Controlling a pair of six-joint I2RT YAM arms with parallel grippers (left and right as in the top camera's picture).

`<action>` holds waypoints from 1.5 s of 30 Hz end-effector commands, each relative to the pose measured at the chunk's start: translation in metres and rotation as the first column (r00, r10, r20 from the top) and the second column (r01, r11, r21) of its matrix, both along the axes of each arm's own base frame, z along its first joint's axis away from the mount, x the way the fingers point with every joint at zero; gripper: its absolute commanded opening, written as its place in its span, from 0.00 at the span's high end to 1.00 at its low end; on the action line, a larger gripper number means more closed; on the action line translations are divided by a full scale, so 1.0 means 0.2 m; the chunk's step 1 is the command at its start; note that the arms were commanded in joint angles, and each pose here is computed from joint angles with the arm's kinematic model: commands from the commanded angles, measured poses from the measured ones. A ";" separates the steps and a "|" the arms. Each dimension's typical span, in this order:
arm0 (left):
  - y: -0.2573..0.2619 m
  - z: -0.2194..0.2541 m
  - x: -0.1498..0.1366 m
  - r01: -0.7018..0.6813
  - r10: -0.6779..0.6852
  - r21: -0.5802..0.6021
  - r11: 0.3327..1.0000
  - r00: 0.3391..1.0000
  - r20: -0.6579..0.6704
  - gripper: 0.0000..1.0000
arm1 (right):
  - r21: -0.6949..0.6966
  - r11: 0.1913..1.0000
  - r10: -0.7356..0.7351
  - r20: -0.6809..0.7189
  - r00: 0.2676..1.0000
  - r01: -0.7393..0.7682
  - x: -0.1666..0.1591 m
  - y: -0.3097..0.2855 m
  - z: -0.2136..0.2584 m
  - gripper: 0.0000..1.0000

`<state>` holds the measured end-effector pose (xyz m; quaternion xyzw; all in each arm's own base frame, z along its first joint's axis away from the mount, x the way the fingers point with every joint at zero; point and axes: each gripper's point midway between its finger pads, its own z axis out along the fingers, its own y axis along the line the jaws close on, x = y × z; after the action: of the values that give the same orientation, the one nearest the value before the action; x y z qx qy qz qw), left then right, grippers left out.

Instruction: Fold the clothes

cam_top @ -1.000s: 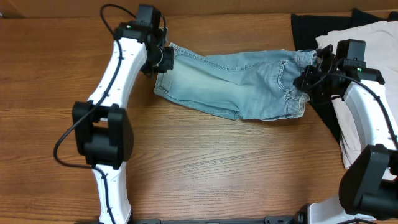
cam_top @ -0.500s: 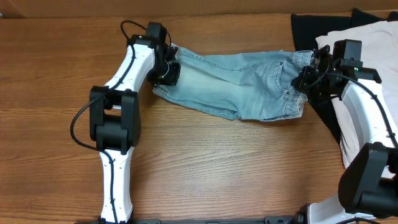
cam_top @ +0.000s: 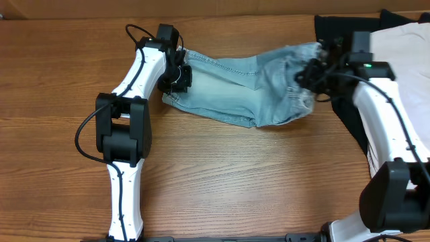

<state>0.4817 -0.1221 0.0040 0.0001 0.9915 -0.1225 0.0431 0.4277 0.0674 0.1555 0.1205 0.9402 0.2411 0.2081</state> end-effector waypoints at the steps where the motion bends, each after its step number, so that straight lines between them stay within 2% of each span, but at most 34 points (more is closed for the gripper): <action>1: 0.10 -0.20 -0.06 -0.028 0.036 0.102 0.994 0.996 -0.079 0.96 | 0.045 0.998 -0.041 0.037 0.998 0.039 0.06 0.25 0.10 0.96; 10: 0.07 -0.20 -0.06 -0.020 0.028 0.100 0.995 0.997 -0.076 0.96 | 0.070 0.997 -0.050 0.193 0.980 0.037 0.12 0.78 0.19 0.96; 18: 0.03 -0.19 -0.08 -0.004 0.012 0.091 0.996 0.997 -0.082 0.96 | 0.090 0.996 -0.023 0.183 0.983 0.006 0.15 0.95 0.05 0.96; 25: 0.07 0.08 -0.09 -0.005 0.016 0.083 0.997 0.990 -0.137 0.96 | 0.101 0.995 0.001 0.159 0.987 -0.018 0.12 0.80 0.12 0.96; 30: 0.12 0.35 -0.06 -0.002 0.013 0.101 0.995 0.995 -0.100 0.93 | 0.051 0.999 -0.021 0.132 0.991 0.015 0.05 0.56 0.22 0.96; 33: 0.13 0.50 -0.05 0.006 0.001 0.104 0.995 0.998 -0.063 0.89 | 0.015 0.999 -0.032 0.131 0.991 0.030 0.00 0.36 0.29 0.96; 36: 0.15 0.53 -0.08 0.006 0.003 0.122 0.993 0.997 -0.073 0.81 | 0.010 1.000 -0.001 0.136 0.991 -0.001 -0.04 0.23 0.33 0.96; 45: 0.08 0.48 -0.06 0.015 -0.009 0.079 0.997 0.997 -0.072 0.81 | 0.001 1.000 -0.016 0.098 0.995 0.016 -0.09 -0.08 0.33 0.96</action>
<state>0.4692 -0.0969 0.1039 -0.0088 0.9974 -0.0715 0.0065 0.4024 0.0563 0.1842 0.1589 0.9384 0.2286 0.2049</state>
